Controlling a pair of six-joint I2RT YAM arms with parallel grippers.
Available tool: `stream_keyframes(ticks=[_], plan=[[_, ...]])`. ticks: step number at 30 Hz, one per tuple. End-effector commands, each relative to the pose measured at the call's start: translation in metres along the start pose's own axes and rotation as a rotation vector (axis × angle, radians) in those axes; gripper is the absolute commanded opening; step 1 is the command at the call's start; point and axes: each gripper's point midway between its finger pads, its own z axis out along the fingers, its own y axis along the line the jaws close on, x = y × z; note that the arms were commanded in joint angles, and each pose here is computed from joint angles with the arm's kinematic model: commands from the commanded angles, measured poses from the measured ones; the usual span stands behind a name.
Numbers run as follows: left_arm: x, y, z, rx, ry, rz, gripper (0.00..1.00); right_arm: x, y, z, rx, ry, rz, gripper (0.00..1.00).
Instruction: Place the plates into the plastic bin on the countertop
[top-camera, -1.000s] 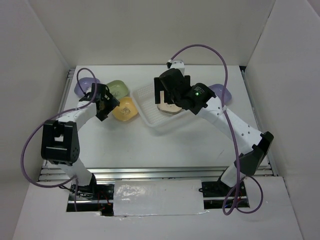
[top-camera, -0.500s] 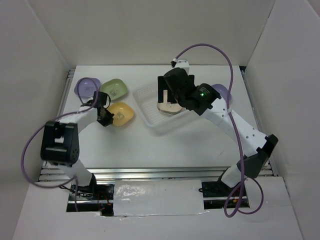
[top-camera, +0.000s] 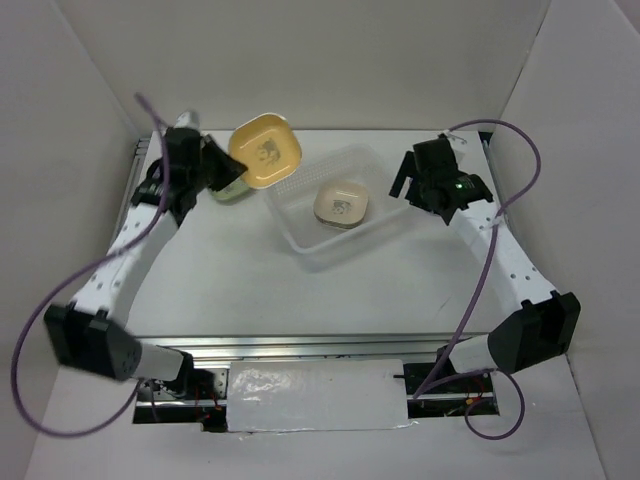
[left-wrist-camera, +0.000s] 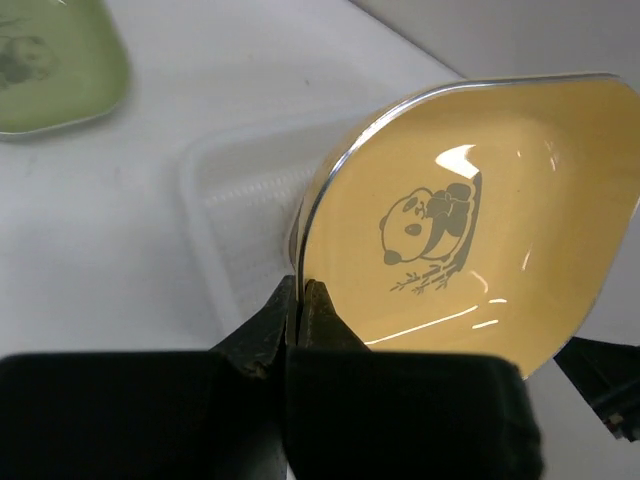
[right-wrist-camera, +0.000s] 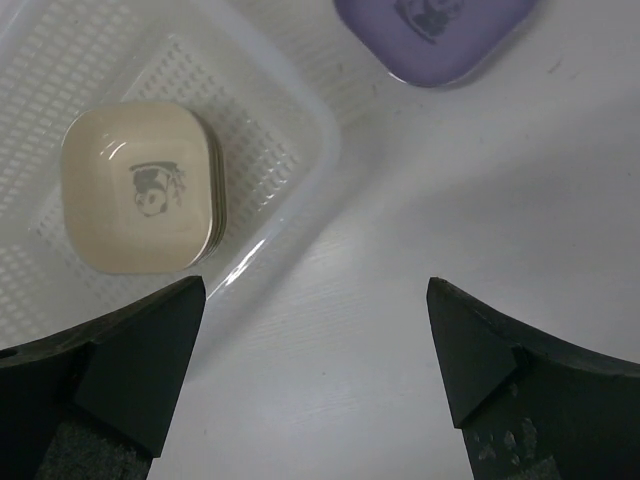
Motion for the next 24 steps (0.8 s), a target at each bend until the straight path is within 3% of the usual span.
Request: stream_keyframes(ticks=[1,3,4,10,19,21,22,24], plan=[[0.036,-0.046,0.074,0.213,0.302,0.247,0.00,-0.029,-0.010,-0.012,-0.084,-0.088,0.108,1.00],[0.049,-0.059,0.093,0.253,0.391,0.312,0.00,-0.027,-0.024,-0.010,-0.066,-0.089,0.109,1.00],[0.040,-0.075,0.097,0.273,0.379,0.362,0.00,-0.027,-0.028,-0.009,-0.070,-0.088,0.115,1.00],[0.101,-0.066,0.169,0.231,0.543,0.479,0.00,-0.018,-0.072,0.022,0.007,-0.041,0.197,1.00],[0.152,-0.053,0.189,0.272,0.617,0.539,0.05,0.000,-0.089,0.046,0.022,0.011,0.230,1.00],[0.157,-0.053,0.190,0.259,0.624,0.555,0.22,0.000,-0.089,0.047,0.020,0.012,0.235,1.00],[0.160,-0.050,0.192,0.248,0.633,0.551,0.47,-0.001,-0.089,0.047,0.018,0.008,0.236,1.00],[0.158,-0.046,0.192,0.224,0.631,0.546,0.70,0.000,-0.092,0.051,0.026,0.011,0.249,1.00]])
